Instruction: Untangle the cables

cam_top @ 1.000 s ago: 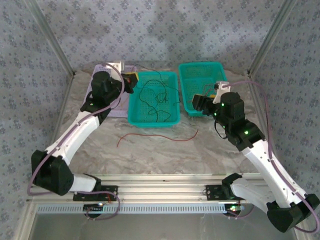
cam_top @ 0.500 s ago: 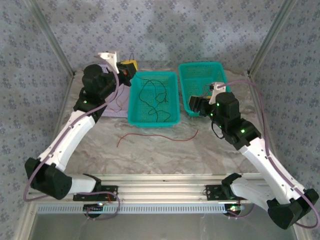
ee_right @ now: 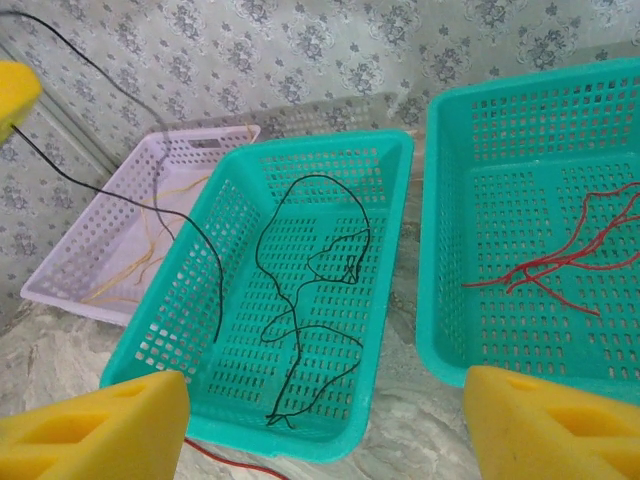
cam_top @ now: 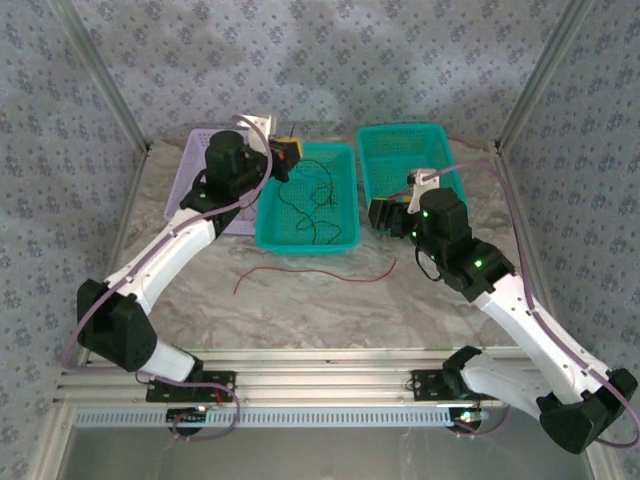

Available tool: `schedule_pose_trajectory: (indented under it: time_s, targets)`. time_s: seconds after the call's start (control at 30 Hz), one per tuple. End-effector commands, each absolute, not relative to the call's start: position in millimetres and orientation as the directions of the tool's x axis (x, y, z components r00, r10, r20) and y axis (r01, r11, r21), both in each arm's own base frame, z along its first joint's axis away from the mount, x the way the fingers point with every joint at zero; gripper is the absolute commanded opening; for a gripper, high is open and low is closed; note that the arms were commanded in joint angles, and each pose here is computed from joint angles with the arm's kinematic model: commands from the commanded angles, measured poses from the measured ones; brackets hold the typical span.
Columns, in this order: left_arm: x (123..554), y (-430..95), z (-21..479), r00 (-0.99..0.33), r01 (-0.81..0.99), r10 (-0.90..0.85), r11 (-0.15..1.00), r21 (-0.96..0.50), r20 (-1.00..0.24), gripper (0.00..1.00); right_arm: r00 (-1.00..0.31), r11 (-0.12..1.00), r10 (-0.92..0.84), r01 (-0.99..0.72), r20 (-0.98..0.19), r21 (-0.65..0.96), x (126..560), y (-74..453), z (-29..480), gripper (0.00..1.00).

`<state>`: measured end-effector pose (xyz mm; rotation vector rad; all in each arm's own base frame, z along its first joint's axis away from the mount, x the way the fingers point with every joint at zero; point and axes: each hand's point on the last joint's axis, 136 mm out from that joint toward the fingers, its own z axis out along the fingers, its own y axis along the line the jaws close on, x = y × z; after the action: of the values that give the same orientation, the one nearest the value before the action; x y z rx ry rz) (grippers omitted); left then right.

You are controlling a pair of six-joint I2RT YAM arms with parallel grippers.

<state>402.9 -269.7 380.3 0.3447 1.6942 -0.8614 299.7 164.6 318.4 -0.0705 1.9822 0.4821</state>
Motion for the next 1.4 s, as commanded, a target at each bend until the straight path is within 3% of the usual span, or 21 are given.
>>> schedule_pose_trajectory:
  time_s: [0.0,0.3,0.57,0.83,1.2,1.27,1.37]
  targets:
    - [388,-288,433,-0.200,0.717,-0.230,0.628,-0.303,-0.952,0.00,-0.436,0.927,0.150,-0.250,-0.887,0.280,302,163,318,0.74]
    - [383,-313,477,-0.144,0.769,-0.250,0.581,-0.267,-0.958,0.00,-0.418,0.931,0.156,-0.241,-0.895,0.275,298,160,321,0.74]
    - [398,-304,431,-0.200,0.704,-0.244,0.638,-0.312,-0.949,0.00,-0.428,0.933,0.142,-0.244,-0.892,0.266,294,158,313,0.74]
    - [404,-299,422,-0.204,0.684,-0.226,0.663,-0.304,-0.953,0.00,-0.432,0.932,0.135,-0.249,-0.892,0.262,292,158,311,0.74]
    - [425,-311,302,-0.407,0.602,-0.147,0.699,-0.386,-0.901,0.00,-0.554,0.906,0.034,-0.334,-0.832,0.260,278,186,256,0.74]
    - [429,-315,282,-0.442,0.590,-0.131,0.703,-0.398,-0.887,0.09,-0.571,0.891,-0.007,-0.376,-0.821,0.254,272,200,242,0.75]
    - [430,-317,271,-0.460,0.583,-0.125,0.705,-0.405,-0.879,0.34,-0.590,0.867,-0.082,-0.439,-0.803,0.234,263,223,219,0.75]
